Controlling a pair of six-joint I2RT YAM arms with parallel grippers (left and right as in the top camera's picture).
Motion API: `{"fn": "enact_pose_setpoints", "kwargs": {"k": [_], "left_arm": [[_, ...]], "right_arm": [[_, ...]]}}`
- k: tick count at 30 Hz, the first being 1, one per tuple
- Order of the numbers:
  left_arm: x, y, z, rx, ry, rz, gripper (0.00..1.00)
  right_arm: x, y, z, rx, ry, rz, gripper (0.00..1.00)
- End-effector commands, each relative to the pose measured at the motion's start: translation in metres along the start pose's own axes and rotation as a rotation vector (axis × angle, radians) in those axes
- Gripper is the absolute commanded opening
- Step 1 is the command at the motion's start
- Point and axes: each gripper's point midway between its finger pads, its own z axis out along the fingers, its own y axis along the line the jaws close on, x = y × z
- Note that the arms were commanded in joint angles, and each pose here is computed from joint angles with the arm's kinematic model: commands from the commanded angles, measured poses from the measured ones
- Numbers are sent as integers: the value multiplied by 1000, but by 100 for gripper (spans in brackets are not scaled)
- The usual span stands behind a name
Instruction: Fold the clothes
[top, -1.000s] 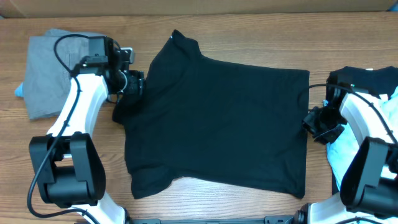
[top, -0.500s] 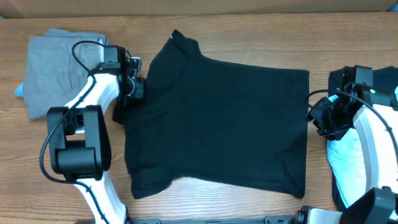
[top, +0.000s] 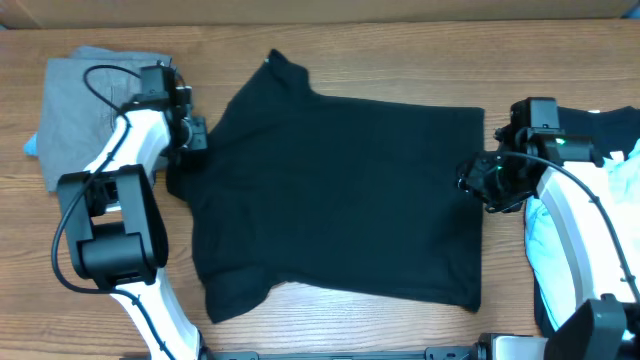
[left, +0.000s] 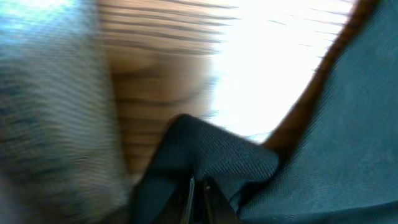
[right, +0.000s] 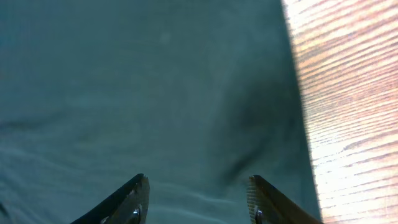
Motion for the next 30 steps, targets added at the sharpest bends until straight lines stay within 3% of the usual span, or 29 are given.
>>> {"fn": "enact_pose_setpoints", "kwargs": {"k": [1, 2, 4, 8, 10, 13, 19, 20, 25, 26, 30], "left_arm": [[-11, 17, -5, -43, -13, -39, 9], [-12, 16, -7, -36, -10, -41, 15], [-13, 8, -10, 10, -1, -23, 41], [-16, -3, -19, 77, 11, -15, 53], [-17, -8, -23, 102, 15, -15, 54], [-19, -20, -29, 173, 16, 20, 55], [-20, -37, -42, 262, 35, 26, 55], [-19, -38, -44, 270, 41, 29, 55], [-16, -39, -53, 277, 69, 49, 53], [-15, -39, -55, 277, 76, 53, 51], [-8, -39, -56, 279, 106, 59, 49]], "right_arm": [[-8, -9, 5, 59, -13, 56, 53], [-6, -12, 9, 73, -1, 75, 54], [0, -17, 18, 89, 29, 97, 53], [27, -33, 37, 138, 115, 149, 53], [44, -43, 48, 164, 157, 180, 52], [60, -54, 64, 182, 184, 219, 42], [83, -63, 92, 158, 211, 278, 33], [87, -66, 94, 168, 214, 284, 28], [77, -99, 89, 343, 122, 354, 13], [72, -106, 86, 368, 100, 366, 4], [58, -113, 75, 361, 84, 403, 4]]}}
